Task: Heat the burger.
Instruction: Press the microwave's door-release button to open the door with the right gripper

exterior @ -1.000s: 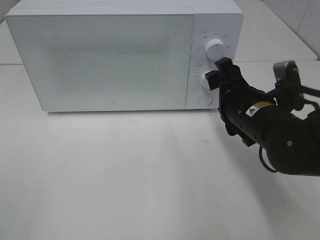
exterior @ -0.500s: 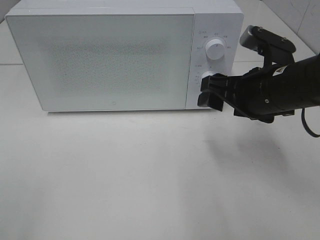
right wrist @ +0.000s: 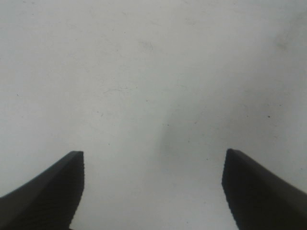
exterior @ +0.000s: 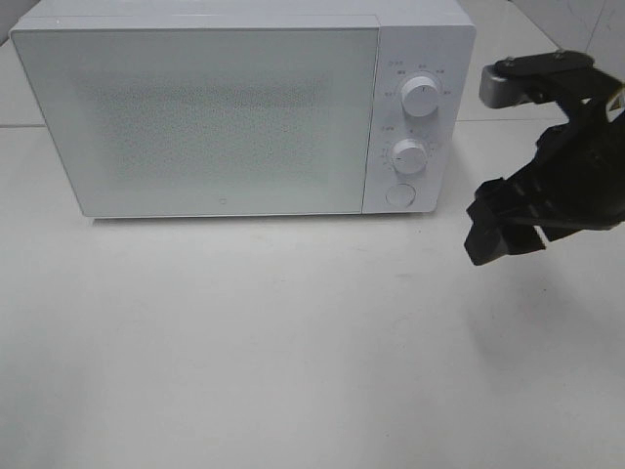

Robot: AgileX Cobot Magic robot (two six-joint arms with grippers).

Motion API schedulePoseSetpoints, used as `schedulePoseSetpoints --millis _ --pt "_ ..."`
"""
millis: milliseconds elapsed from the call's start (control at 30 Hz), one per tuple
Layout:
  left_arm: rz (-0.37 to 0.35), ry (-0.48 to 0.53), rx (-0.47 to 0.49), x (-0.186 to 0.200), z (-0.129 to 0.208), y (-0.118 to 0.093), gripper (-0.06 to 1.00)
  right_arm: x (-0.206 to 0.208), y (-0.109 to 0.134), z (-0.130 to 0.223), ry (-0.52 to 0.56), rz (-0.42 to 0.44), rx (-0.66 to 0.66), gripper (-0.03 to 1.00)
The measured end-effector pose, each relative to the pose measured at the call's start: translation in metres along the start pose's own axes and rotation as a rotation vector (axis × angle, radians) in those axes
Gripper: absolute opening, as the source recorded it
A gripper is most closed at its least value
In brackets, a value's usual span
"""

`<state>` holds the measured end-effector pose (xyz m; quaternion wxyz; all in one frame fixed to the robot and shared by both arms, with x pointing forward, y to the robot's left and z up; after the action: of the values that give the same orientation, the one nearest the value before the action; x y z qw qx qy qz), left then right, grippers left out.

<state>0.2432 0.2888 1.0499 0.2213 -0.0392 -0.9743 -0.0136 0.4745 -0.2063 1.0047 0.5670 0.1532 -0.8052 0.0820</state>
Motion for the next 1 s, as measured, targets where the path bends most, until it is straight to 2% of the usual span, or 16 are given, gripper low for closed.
schedulePoseSetpoints --millis 300,467,667,700,733,800,833,867,933,1000 --pt "0.0 0.0 0.0 0.0 0.0 0.0 0.99 0.067 0.001 0.031 -0.068 0.007 0.016 0.76" --pt "0.0 0.0 0.0 0.0 0.0 0.0 0.99 0.089 0.001 0.051 -0.103 0.007 0.024 0.76" --pt "0.0 0.0 0.0 0.0 0.0 0.0 0.99 0.11 -0.002 0.094 -0.217 0.033 0.041 0.76" --pt "0.0 0.0 0.0 0.0 0.0 0.0 0.99 0.116 -0.002 0.108 -0.263 0.033 0.042 0.76" --pt "0.0 0.0 0.0 0.0 0.0 0.0 0.99 0.116 -0.002 0.108 -0.263 0.033 0.042 0.76" --pt "0.0 0.0 0.0 0.0 0.0 0.0 0.99 0.123 -0.004 0.13 -0.339 0.037 0.024 0.76" --pt "0.0 0.0 0.0 0.0 0.0 0.0 0.99 0.123 -0.004 0.13 -0.339 0.037 0.024 0.76" --pt "0.0 0.0 0.0 0.0 0.0 0.0 0.99 0.128 -0.006 0.145 -0.401 0.055 -0.005 0.76" --pt "0.0 0.0 0.0 0.0 0.0 0.0 0.99 0.128 -0.007 0.151 -0.421 0.064 -0.024 0.76" --pt "0.0 0.0 0.0 0.0 0.0 0.0 0.99 0.13 -0.01 0.169 -0.497 0.096 -0.078 0.76"
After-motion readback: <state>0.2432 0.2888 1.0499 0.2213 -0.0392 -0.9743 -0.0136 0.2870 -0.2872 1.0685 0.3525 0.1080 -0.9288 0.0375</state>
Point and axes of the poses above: a point on each arm's last joint axis where the gripper is mounted, x pointing back along that axis away from the gripper, y along the wrist's bending axis when the last joint is at zero, z = x × y, the point moved 1 cm from there along -x, pointing out along that axis toward the gripper, and after that the axes turned 1 degree about -x, right-handed, at the moved point
